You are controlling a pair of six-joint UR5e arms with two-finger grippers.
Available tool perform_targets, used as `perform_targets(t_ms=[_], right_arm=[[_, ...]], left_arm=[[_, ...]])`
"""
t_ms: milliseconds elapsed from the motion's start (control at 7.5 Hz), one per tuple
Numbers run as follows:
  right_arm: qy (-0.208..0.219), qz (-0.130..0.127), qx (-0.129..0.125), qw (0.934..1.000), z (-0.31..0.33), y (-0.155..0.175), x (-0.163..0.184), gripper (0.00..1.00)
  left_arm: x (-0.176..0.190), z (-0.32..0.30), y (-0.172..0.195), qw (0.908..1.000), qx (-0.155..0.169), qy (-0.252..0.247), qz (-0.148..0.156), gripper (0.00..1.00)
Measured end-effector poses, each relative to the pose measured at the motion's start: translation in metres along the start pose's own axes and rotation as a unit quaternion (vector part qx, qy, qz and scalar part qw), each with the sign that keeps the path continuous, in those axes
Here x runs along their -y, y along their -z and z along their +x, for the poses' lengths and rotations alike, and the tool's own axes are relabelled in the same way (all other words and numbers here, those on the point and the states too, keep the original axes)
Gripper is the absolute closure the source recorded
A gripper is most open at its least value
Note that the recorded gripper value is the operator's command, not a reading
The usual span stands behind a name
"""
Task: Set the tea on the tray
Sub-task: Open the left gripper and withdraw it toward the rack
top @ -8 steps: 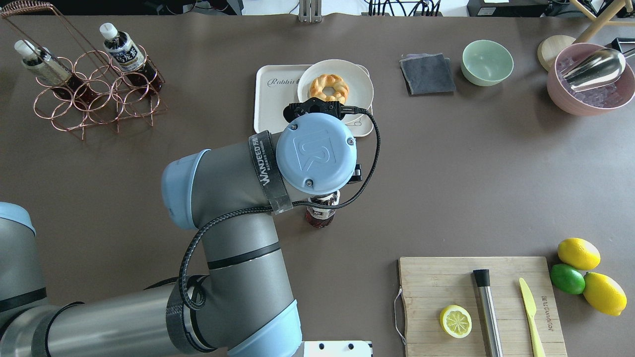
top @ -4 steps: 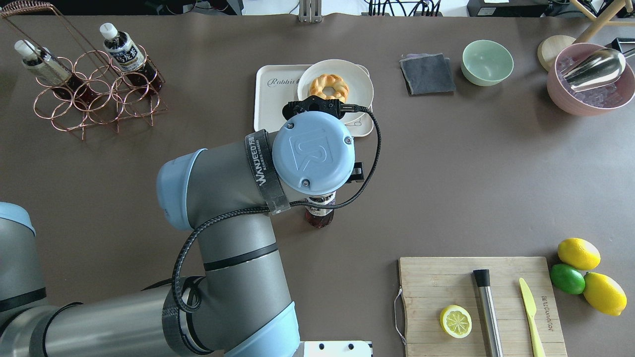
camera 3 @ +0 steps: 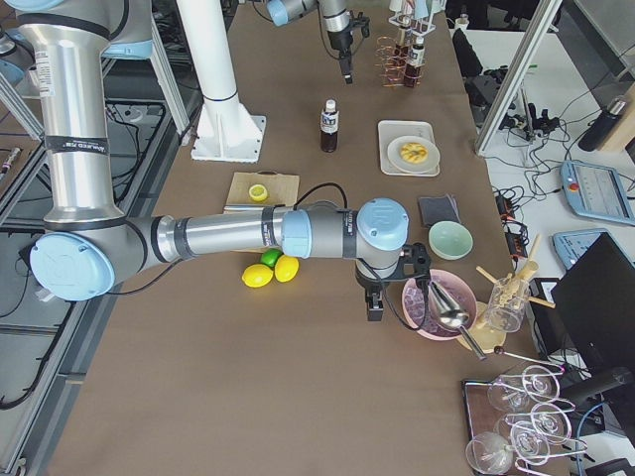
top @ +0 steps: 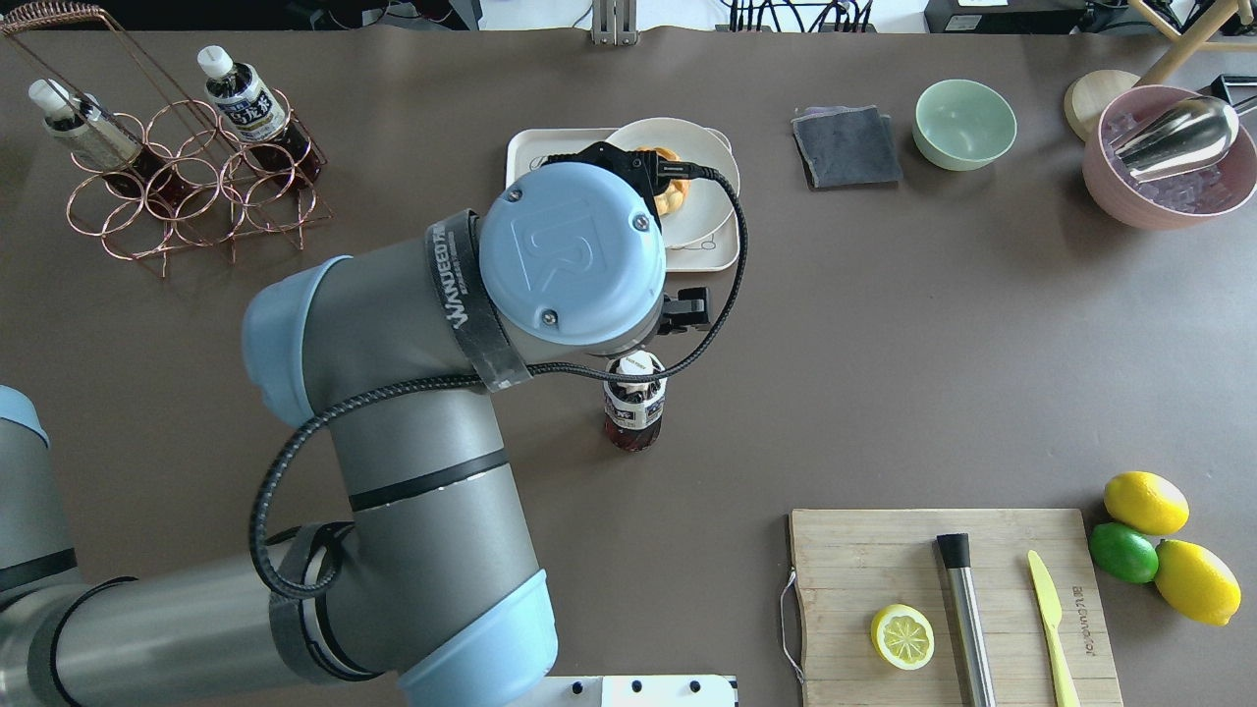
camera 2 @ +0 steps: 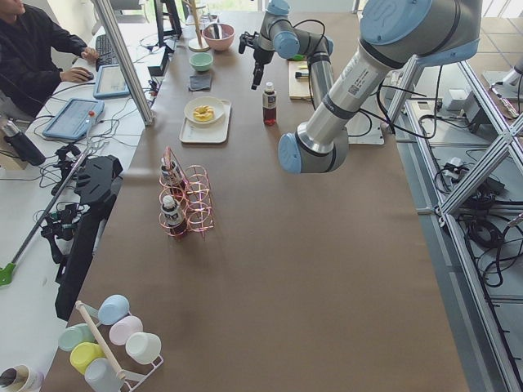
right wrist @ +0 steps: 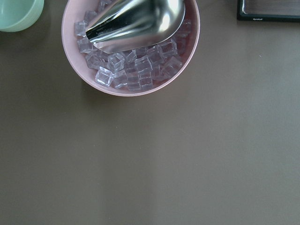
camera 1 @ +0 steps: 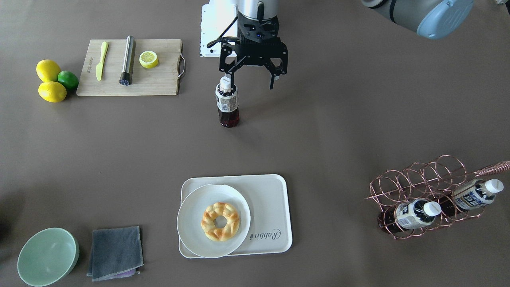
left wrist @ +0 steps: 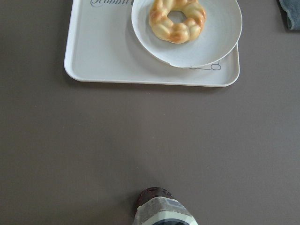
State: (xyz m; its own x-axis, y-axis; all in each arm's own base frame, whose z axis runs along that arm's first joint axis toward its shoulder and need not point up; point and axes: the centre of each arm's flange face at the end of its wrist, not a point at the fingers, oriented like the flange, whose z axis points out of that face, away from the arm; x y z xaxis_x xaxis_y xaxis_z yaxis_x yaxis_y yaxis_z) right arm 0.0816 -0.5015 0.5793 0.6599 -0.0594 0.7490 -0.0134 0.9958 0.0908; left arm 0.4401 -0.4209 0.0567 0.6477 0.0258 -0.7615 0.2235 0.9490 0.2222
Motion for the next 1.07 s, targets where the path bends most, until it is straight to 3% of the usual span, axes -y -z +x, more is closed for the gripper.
perform_targets(t_ms=[267, 800, 1067], right_arm=[[-0.017, 0.004, 0.007, 0.9998, -0.065, 0.015, 0.006, 0.00], [-0.055, 0.001, 0.031, 0.9980, -0.251, 0.014, 0.023, 0.00], [-0.057, 0.005, 0.028, 0.9980, -0.335, 0.002, 0.034, 0.00]], left_arm=[[0.021, -0.084, 0.000, 0.9990, 0.026, -0.035, 0.011, 0.02], [0.046, -0.217, -0.012, 0.9966, 0.065, -0.007, 0.051, 0.02], [0.057, -0.280, -0.017, 0.9945, 0.083, 0.020, 0.061, 0.02]])
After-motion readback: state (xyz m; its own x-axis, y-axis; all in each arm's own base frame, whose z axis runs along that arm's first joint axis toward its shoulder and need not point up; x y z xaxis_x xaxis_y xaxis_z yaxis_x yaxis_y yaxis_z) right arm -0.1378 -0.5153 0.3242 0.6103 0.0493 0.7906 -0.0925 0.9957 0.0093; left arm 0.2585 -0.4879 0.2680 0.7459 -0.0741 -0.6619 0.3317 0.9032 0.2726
